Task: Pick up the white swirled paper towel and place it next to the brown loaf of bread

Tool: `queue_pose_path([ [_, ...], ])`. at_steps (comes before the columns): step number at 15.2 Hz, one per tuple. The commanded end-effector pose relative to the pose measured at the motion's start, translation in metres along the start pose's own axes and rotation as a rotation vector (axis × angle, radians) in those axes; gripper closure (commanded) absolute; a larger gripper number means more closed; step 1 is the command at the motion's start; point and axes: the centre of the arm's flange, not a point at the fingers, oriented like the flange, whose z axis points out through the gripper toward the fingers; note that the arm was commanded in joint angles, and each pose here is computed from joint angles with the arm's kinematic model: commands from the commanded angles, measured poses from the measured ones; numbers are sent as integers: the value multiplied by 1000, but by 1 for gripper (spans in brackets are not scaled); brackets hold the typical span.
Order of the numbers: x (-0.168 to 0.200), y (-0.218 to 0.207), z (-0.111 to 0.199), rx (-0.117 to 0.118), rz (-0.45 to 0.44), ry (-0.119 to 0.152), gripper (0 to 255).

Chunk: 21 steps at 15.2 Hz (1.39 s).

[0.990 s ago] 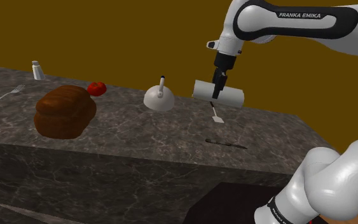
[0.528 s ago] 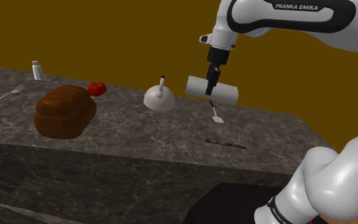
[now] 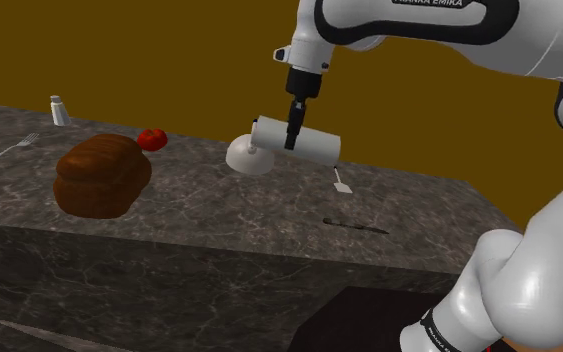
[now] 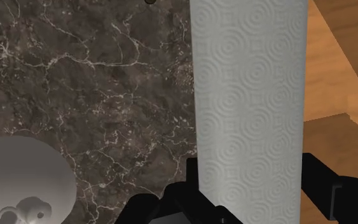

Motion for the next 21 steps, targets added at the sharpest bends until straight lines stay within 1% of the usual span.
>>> queue_pose_path([
  [1,23,-14,0,0,1,1,255],
  [16,199,-105,9,0,1,1,255],
  [17,218,-115,10,0,1,1,255],
  [21,218,-113,31,0,1,1,255],
])
